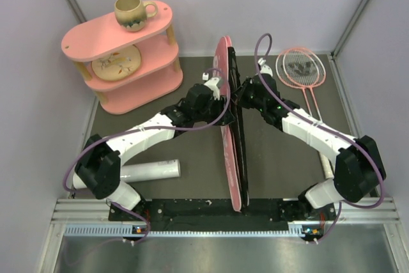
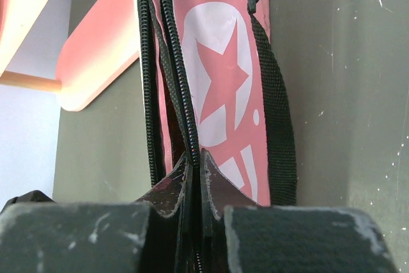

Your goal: Pack up the badminton gear

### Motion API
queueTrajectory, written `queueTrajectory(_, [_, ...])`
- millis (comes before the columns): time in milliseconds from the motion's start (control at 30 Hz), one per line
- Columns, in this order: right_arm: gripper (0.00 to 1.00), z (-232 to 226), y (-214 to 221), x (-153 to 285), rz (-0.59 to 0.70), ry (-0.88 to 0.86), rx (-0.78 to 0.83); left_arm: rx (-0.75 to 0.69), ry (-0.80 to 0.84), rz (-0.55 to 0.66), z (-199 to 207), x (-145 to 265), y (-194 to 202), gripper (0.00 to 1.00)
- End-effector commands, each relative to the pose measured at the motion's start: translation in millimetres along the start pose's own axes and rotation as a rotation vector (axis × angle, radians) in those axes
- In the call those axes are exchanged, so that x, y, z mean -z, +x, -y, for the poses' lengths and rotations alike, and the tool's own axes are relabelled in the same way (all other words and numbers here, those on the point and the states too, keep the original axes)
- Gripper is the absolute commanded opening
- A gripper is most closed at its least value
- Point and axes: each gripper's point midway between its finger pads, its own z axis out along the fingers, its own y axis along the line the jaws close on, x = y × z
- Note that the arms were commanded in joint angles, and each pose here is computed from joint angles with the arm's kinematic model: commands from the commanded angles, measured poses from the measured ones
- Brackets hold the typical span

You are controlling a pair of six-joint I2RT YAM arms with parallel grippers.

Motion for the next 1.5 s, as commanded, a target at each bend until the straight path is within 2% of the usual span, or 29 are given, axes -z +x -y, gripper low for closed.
queueTrajectory(0, [0.00,-40,-34,11,0.092,-0.099,-0.016,-0.009,-0.078,0.085,-9,2,-26,0.41])
queueTrajectory(100, [0.00,-41,-32,13,0.086,-0.108,-0.002,-0.024,-0.109,0.098,-15,6,-27,0.45])
queueTrajectory(133, [0.00,-42,-32,13,0.082,-0.114,0.002,-0.025,-0.123,0.103,-17,6,-28,0.55])
queueTrajectory(167, [0.00,-44,-31,12,0.080,-0.128,0.010,-0.030,-0.138,0.101,-21,5,-28,0.58])
queueTrajectory(267, [0.00,-56,-28,11,0.051,-0.191,0.018,-0.034,-0.201,0.105,-39,-2,-31,0.59])
queueTrajectory(333, [0.00,-63,-24,10,0.011,-0.247,0.038,-0.004,-0.188,0.071,-42,-3,-35,0.45])
queueTrajectory(367, [0.00,-54,-27,7,0.002,-0.238,0.056,0.011,-0.202,0.061,-55,-2,-40,0.23])
queueTrajectory(433, [0.00,-46,-28,0,-0.052,-0.245,0.077,0.007,-0.166,0.030,-54,2,-47,0.10])
queueTrajectory(500, [0.00,-22,-38,-6,-0.072,-0.210,0.118,0.001,-0.177,0.041,-62,10,-60,0.00])
queueTrajectory(600, [0.00,12,-40,-14,-0.097,-0.105,0.222,-0.028,-0.187,0.072,-60,22,-78,0.00])
queueTrajectory(667, [0.00,28,-34,-22,-0.127,-0.060,0.281,0.002,-0.214,0.076,-62,25,-82,0.00])
queueTrajectory(833, [0.00,22,-24,-37,-0.189,-0.092,0.279,0.034,-0.217,0.068,-66,16,-79,0.00])
queueTrajectory(933, [0.13,15,-20,-43,-0.210,-0.093,0.259,0.078,-0.266,0.040,-76,8,-75,0.00])
queueTrajectory(967, [0.25,17,-17,-41,-0.237,-0.081,0.236,0.101,-0.288,0.022,-82,0,-69,0.00])
queueTrajectory(1033, [0.39,0,-27,-28,-0.230,-0.118,0.220,0.122,-0.311,0.017,-88,-6,-69,0.00])
queueTrajectory(1067, [0.51,-5,-30,-21,-0.230,-0.129,0.216,0.137,-0.325,-0.006,-94,-15,-62,0.00])
queueTrajectory(1100, [0.57,-7,-32,-11,-0.225,-0.133,0.219,0.137,-0.322,-0.010,-95,-19,-63,0.00])
queueTrajectory(1133, [0.68,-16,-45,8,-0.179,-0.152,0.231,0.138,-0.322,-0.029,-97,-23,-60,0.00])
queueTrajectory(1167, [0.72,-15,-55,21,-0.144,-0.150,0.246,0.149,-0.334,-0.062,-102,-30,-52,0.00])
queueTrajectory(1233, [0.79,-5,-67,50,-0.084,-0.127,0.249,0.165,-0.331,-0.108,-102,-32,-47,0.00])
queueTrajectory(1267, [0.80,20,-84,59,-0.043,-0.074,0.224,0.178,-0.327,-0.130,-101,-35,-42,0.00])
queueTrajectory(1300, [0.80,44,-78,63,-0.056,-0.030,0.194,0.188,-0.322,-0.139,-100,-36,-41,0.00])
queueTrajectory(1333, [0.80,58,-89,76,-0.013,-0.001,0.179,0.201,-0.295,-0.154,-95,-38,-38,0.00])
queueTrajectory(1367, [0.80,103,-94,80,0.009,0.115,0.143,0.217,-0.289,-0.153,-94,-38,-39,0.00])
queueTrajectory(1467, [0.81,178,-94,95,0.008,0.353,0.121,0.219,-0.279,-0.156,-90,-39,-42,0.00])
